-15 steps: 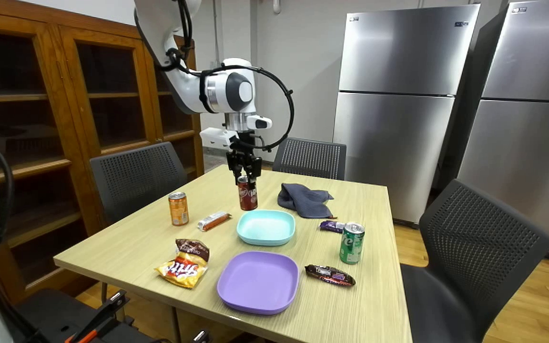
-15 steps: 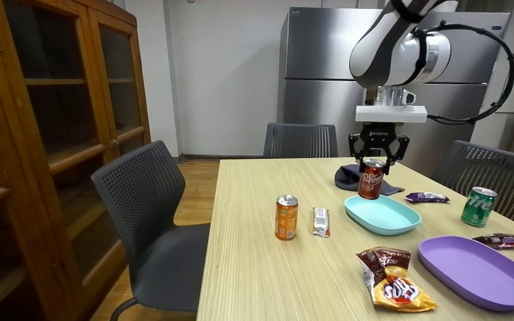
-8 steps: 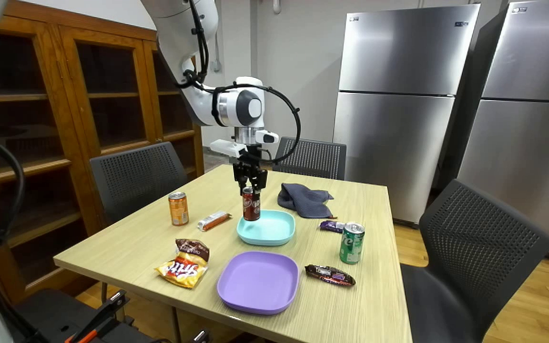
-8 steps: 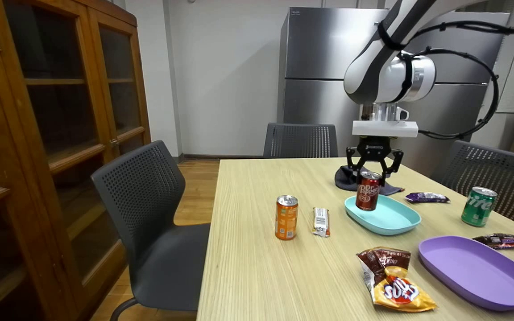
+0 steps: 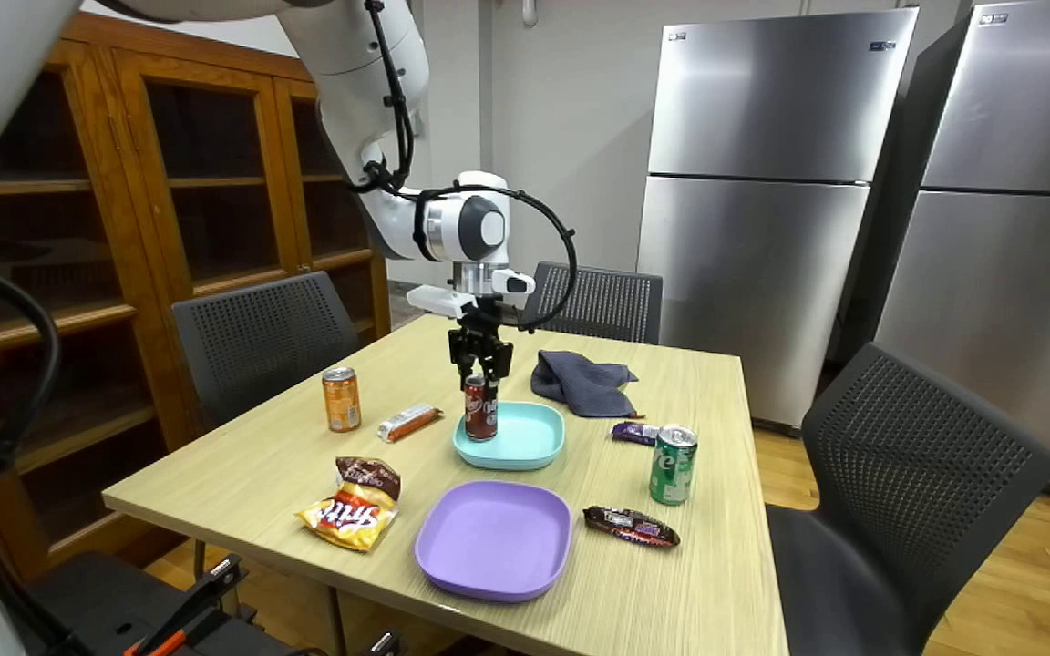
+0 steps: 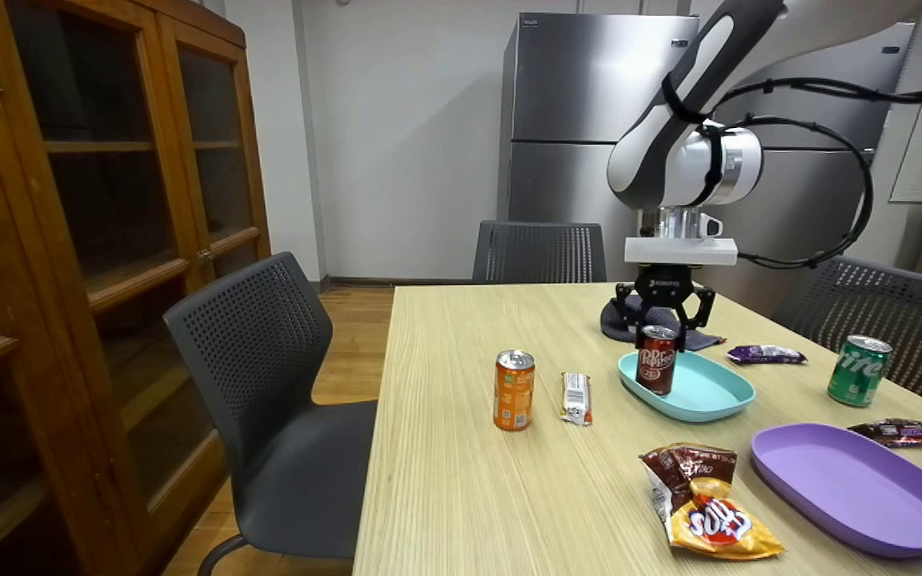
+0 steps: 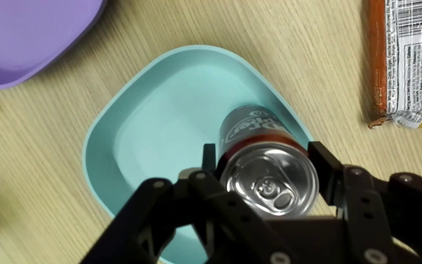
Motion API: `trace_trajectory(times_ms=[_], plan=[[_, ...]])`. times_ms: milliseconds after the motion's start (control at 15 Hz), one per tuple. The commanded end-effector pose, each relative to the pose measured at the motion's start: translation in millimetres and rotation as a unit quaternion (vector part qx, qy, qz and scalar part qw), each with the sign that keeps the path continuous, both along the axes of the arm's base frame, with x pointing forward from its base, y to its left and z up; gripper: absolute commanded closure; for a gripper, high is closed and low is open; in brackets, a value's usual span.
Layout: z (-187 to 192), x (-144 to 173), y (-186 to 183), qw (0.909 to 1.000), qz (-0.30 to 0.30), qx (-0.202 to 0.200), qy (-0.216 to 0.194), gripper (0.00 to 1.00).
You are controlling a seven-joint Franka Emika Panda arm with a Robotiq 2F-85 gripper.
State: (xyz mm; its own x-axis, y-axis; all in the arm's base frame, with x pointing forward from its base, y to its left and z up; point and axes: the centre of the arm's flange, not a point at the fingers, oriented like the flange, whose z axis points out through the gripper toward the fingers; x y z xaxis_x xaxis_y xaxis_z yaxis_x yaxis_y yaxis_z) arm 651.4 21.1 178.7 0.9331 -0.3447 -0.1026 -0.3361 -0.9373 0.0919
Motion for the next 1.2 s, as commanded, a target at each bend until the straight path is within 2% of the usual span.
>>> trace_trajectory(times_ms=[0,933,1000,1133], plan=[[6,14,-1,0.9999,0.005,0.007,0.009,0.62],[9,16,-38,0.9995,-0.031,0.001,0.008,0.62],[9,16,-39,0.9994,-0.032,0.001,0.009,0.12],[11,15,-40,0.9994,-0.035,0.003,0.008,0.04]])
